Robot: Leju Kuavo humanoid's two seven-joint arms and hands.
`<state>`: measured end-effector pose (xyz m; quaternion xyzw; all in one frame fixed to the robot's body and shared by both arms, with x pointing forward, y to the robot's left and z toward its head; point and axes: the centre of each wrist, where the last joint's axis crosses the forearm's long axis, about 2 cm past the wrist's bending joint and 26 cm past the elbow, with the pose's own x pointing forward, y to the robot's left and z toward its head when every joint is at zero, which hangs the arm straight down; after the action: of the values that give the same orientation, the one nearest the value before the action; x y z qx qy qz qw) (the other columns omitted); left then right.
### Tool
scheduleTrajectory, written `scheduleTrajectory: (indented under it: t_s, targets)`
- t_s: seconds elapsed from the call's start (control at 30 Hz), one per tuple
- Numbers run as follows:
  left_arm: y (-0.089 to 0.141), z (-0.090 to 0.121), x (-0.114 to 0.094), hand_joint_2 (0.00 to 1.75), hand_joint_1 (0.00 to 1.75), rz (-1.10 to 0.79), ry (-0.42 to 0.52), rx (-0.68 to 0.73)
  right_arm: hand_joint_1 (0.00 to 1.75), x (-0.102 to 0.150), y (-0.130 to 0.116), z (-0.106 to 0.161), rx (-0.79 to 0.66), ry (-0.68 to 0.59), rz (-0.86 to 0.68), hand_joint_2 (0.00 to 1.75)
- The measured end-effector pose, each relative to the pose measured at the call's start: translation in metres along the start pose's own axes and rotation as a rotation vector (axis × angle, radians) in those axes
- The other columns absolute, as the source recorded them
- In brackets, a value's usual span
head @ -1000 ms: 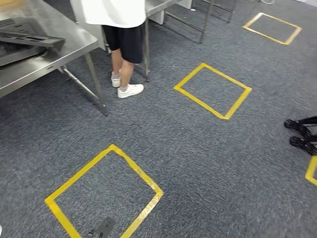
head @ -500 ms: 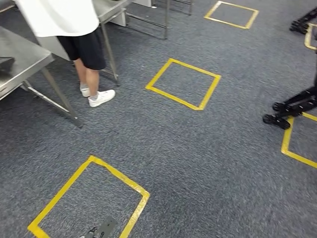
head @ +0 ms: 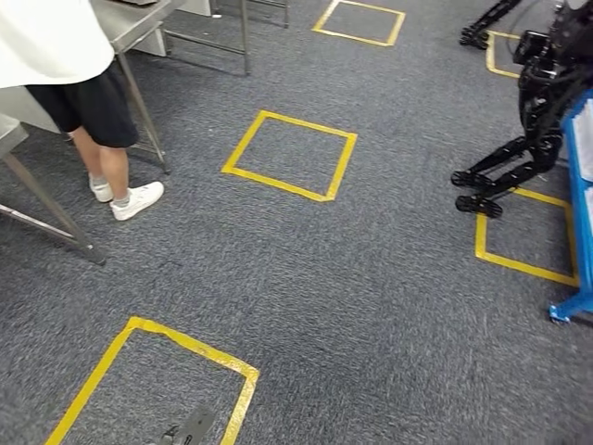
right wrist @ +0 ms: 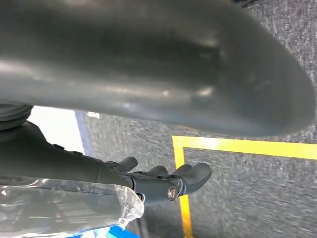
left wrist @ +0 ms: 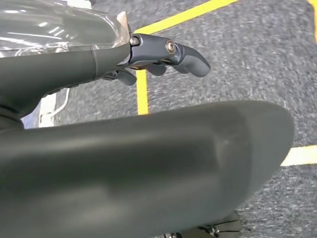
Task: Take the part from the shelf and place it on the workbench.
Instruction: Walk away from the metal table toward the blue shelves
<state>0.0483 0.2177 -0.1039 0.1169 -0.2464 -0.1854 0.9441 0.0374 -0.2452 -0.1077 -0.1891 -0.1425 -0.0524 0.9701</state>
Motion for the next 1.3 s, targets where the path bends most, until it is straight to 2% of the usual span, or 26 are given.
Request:
scheduleTrajectory:
  t_s: [1.3]
  targets:
    - [0.0027, -0.0006, -0.0018, 0.00, 0.00, 0.021, -0.014, 0.021, 0.00, 0.0030, 0.0018, 0.0000, 0.032, -0.039, 0.039, 0.00]
